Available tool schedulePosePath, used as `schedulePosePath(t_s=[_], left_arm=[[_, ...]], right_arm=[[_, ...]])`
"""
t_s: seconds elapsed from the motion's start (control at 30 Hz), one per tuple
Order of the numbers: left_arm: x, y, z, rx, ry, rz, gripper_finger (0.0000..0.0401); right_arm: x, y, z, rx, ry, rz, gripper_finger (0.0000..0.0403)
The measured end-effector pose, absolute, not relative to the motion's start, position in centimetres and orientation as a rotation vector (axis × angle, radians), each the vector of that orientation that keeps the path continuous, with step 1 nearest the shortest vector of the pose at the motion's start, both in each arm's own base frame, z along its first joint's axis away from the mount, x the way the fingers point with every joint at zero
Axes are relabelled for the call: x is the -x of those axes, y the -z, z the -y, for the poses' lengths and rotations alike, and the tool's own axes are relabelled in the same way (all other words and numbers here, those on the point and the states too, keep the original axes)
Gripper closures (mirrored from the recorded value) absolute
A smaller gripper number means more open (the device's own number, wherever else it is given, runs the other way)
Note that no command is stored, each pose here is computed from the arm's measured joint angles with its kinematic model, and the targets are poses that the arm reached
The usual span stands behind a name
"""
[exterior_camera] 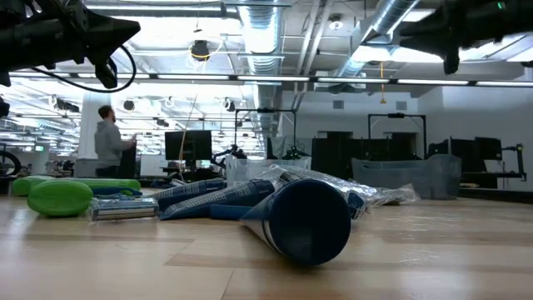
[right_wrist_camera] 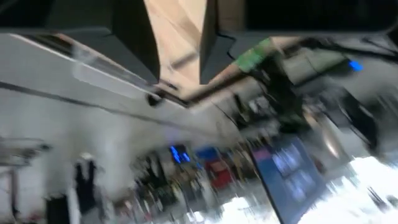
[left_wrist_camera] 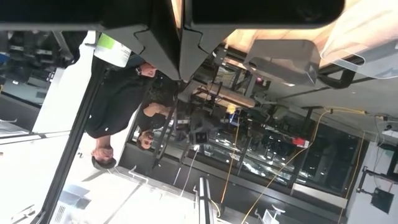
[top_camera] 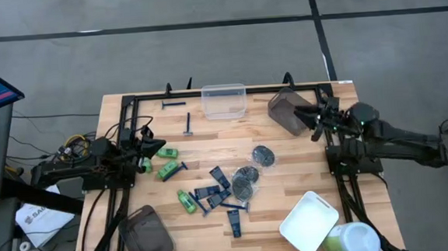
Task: Pick & Place Travel size toiletries
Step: Put the black hairbrush into the top black bin
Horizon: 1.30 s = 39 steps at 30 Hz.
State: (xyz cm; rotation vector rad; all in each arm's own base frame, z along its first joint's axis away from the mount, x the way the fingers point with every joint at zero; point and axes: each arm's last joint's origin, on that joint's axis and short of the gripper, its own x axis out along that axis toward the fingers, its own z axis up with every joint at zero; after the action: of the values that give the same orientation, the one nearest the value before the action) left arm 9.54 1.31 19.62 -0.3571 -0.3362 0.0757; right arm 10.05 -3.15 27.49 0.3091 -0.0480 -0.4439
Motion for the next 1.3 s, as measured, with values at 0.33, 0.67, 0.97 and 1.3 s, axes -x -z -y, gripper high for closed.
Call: schedulePosePath(t_s=[0.33,0.67,0.97,1.3], left_arm=[[-9.5,-19.6,-1.3,0.355,-0.076,0.336,0.0395],[-9.5,-19.6,-1.3,0.355,-0.076,0.336,0.0381],[-9.5,-19.6,-1.3,0.355,-0.077,0.335,0.0381],[-9.5,-19.6,-1.3,0.354,-0.076,0.335,0.0381]], right_arm=[[-14.4,-31.6,4.1,-0.240,0.495,-0.458,0.0173],[-21.2,-27.6,3.6,-0.204,0.429,-0.795,0.0147],[-24.2,-21.9,2.0,-0.271,0.472,-1.117,0.0147],[-25.0,-16.7,1.6,-0.255,0.553,-1.442,0.0147]])
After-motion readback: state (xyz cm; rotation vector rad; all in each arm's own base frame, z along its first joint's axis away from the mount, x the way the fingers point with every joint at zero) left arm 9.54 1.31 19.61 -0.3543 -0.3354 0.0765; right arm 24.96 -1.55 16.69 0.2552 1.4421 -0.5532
